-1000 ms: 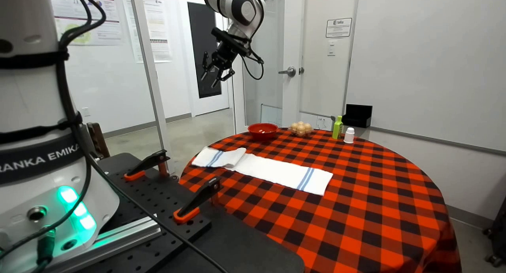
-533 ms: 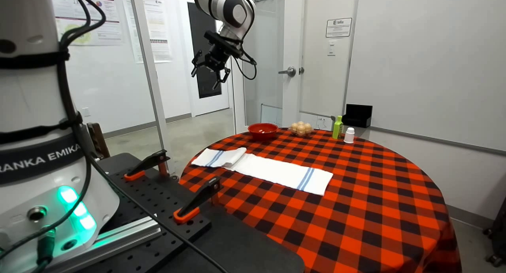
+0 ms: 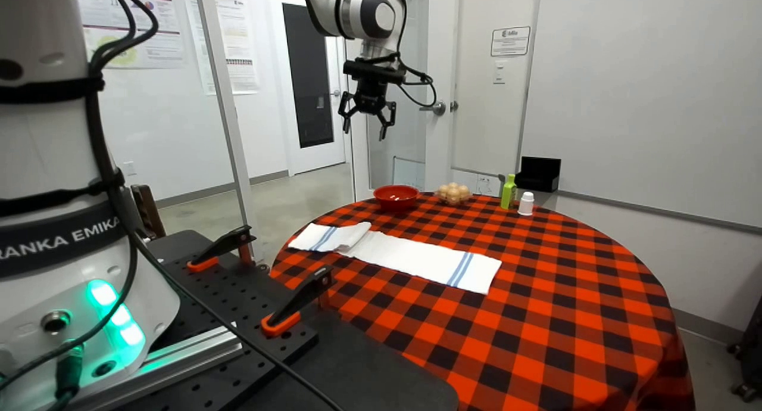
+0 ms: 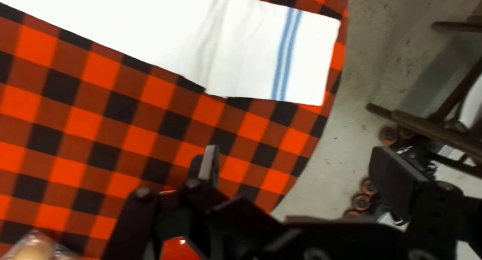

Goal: Straighten the towel

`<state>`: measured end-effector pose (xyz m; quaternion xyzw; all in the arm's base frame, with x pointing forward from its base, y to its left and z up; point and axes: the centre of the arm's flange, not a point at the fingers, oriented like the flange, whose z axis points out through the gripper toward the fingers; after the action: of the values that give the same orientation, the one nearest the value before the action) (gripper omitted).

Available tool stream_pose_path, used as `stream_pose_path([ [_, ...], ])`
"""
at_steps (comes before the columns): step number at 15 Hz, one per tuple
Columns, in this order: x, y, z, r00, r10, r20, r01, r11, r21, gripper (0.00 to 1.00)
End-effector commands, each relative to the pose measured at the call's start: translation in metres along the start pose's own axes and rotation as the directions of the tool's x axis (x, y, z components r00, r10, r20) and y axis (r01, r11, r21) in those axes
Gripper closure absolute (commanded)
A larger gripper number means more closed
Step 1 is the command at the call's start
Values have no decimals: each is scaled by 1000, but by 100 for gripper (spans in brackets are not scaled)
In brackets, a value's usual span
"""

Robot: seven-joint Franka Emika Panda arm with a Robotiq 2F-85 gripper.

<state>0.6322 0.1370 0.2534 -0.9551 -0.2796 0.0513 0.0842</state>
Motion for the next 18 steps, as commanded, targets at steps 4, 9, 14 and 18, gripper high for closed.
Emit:
stream_pose_path([
  [4, -95, 126, 14, 963, 264, -63, -271, 933, -235, 0],
  [9, -152, 193, 40, 928, 372, -28, -361, 877, -317, 0],
  [14, -177, 226, 85, 911, 412, 16, -393, 879, -271, 0],
  [18, -189, 249, 128, 903, 427, 37, -403, 876, -265, 0],
])
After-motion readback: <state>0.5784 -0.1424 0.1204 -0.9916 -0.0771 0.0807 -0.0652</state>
